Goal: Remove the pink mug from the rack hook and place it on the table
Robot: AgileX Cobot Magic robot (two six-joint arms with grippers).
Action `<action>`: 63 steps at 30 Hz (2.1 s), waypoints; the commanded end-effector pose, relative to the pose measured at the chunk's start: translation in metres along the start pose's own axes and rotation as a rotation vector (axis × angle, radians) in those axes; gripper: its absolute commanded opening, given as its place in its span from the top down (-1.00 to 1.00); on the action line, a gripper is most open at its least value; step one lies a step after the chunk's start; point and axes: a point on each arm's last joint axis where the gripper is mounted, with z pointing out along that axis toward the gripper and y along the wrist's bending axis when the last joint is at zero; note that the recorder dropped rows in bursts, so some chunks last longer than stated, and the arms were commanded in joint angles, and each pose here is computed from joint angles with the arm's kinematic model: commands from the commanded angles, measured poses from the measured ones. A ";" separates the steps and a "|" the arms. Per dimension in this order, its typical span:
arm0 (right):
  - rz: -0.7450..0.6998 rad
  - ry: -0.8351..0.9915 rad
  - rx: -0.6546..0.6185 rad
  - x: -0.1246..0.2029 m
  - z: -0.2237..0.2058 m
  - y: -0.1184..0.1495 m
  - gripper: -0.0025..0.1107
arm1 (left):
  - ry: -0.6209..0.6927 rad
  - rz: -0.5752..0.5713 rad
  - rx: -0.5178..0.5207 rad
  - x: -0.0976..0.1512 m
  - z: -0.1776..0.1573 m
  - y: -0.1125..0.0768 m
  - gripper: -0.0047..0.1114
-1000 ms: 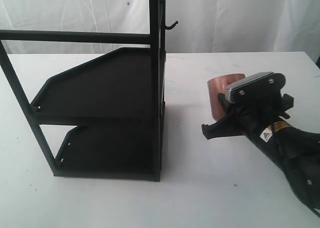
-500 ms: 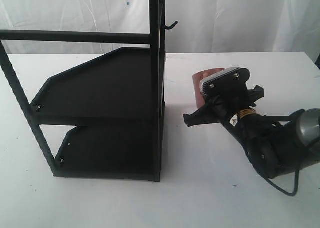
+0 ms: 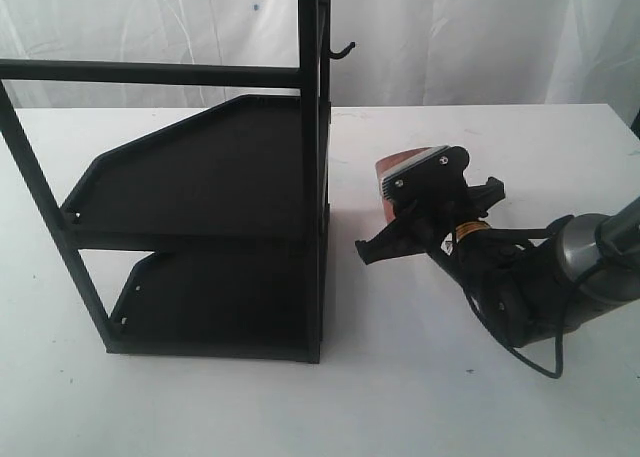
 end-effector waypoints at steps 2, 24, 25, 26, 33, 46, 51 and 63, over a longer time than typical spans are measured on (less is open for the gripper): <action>0.005 0.140 -0.029 0.016 -0.012 0.001 0.96 | 0.004 -0.002 -0.001 0.002 0.000 0.000 0.92; -0.024 0.228 -0.088 0.011 -0.023 0.002 0.78 | 0.004 -0.002 -0.001 0.002 0.000 0.000 0.92; -0.027 0.227 -0.091 0.011 -0.023 0.002 0.72 | 0.004 -0.002 -0.001 0.002 0.000 0.000 0.92; -0.027 0.227 -0.091 0.011 -0.023 0.002 0.68 | 0.004 -0.002 -0.001 0.002 0.000 0.000 0.92; -0.027 0.257 -0.099 0.014 -0.024 0.003 0.53 | 0.004 -0.002 -0.001 0.002 0.000 0.000 0.92; -0.056 0.304 -0.143 0.013 -0.027 0.006 0.24 | 0.004 -0.002 -0.001 0.002 0.000 0.000 0.92; -0.052 0.300 -0.139 0.011 -0.034 0.004 0.24 | 0.004 -0.002 -0.001 0.002 0.000 0.000 0.92; -0.031 0.306 -0.123 0.016 -0.058 0.001 0.24 | 0.004 -0.002 -0.001 0.002 0.000 0.000 0.92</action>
